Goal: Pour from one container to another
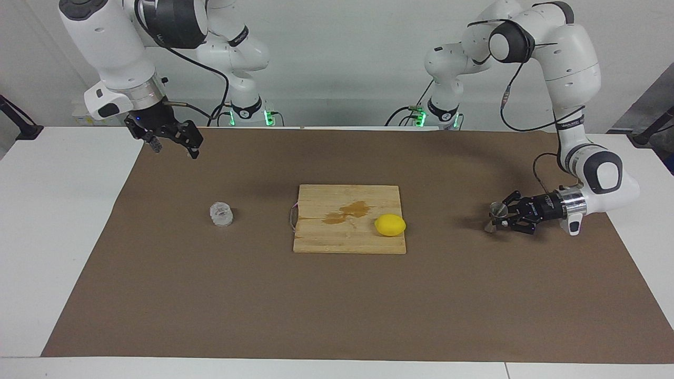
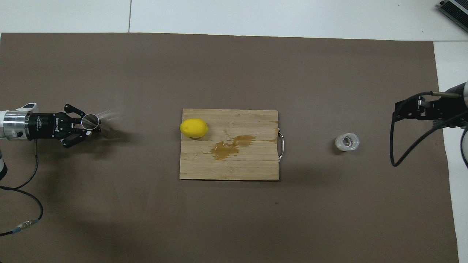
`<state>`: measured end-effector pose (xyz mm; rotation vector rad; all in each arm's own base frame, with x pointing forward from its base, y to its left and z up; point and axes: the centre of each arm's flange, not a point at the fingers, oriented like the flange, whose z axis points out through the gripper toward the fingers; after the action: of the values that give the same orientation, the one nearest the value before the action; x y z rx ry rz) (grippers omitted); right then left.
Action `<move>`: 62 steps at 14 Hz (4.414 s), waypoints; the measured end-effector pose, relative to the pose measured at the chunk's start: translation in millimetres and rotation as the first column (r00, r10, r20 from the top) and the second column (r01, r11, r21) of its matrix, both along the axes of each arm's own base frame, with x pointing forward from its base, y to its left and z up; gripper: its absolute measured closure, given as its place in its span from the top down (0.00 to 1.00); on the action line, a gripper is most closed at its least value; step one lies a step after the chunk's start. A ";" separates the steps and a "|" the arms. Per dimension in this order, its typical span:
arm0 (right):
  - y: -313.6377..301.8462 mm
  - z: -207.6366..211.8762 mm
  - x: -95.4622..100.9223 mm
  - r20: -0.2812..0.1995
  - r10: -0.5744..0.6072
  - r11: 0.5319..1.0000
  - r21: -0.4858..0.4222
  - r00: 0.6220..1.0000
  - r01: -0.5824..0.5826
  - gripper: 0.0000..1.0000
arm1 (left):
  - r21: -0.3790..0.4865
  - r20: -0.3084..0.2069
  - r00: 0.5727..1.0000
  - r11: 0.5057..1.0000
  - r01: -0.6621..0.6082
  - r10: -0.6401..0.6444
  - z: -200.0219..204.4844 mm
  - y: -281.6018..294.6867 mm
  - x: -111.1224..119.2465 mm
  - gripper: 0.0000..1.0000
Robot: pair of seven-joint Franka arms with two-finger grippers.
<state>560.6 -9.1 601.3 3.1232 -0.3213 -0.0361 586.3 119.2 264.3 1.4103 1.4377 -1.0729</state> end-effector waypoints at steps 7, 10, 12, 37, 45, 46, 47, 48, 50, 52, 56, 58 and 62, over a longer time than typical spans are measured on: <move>0.0 0.0 0.0 0.000 0.000 1.000 0.000 1.000 0.000 1.00 | -0.141 0.033 0.999 0.990 0.011 -0.006 11.2 -36.0 10.6 0.22; 0.0 0.0 0.0 0.000 0.000 1.000 0.000 1.000 0.000 1.00 | -0.189 0.051 0.998 0.981 0.049 -0.040 15.4 -70.8 18.5 0.22; 0.0 0.0 0.0 0.000 0.000 1.000 0.000 1.000 0.000 1.00 | -0.209 0.073 0.996 0.976 0.060 -0.045 22.3 -91.6 26.7 0.22; 0.0 0.0 0.0 0.000 0.000 1.000 0.000 1.000 0.000 1.00 | -0.036 -0.050 0.977 0.978 -0.207 0.205 62.8 -357.1 24.9 0.22; 0.0 0.0 0.0 0.000 0.000 1.000 0.000 1.000 0.000 1.00 | -0.008 -0.013 0.985 0.985 -0.175 0.175 41.0 -369.9 -19.3 0.22; 0.0 0.0 0.0 0.000 0.000 1.000 0.000 1.000 0.000 1.00 | -0.015 -0.006 0.984 0.984 -0.176 0.176 42.8 -373.4 -26.2 0.22; 0.0 0.0 0.0 0.000 0.000 1.000 0.000 1.000 0.000 1.00 | -0.026 0.000 0.984 0.983 -0.180 0.180 42.6 -377.6 -34.3 0.22; 0.0 0.0 0.0 0.000 0.000 1.000 0.000 1.000 0.000 1.00 | -0.040 0.007 0.982 0.981 -0.191 0.191 40.5 -381.3 -43.2 0.22; 0.0 0.0 0.0 0.000 0.000 1.000 0.000 1.000 0.000 1.00 | -0.062 0.025 0.977 0.976 -0.210 0.212 31.6 -388.6 -61.3 0.22; 0.0 0.0 0.0 0.000 0.000 1.000 0.000 1.000 0.000 1.00 | -0.065 0.044 0.974 0.974 -0.219 0.222 22.0 -393.7 -75.3 0.22; 0.0 0.0 0.0 0.000 0.000 1.000 0.000 1.000 0.000 1.00 | -0.076 0.063 0.965 0.965 -0.250 0.255 9.3 -399.1 -93.8 0.22; 0.0 0.0 0.0 0.000 0.000 1.000 0.000 1.000 0.000 1.00 | -0.081 0.076 0.961 0.962 -0.261 0.267 4.2 -401.4 -101.3 0.22; 0.0 0.0 0.0 0.000 0.000 1.000 0.000 1.000 0.000 1.00 | -0.092 0.076 0.951 0.952 -0.293 0.300 -3.5 -405.8 -111.5 0.22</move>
<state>560.6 -9.1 601.3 3.1232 -0.3213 -0.0361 474.9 -286.6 260.8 1.1279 1.4698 -0.8546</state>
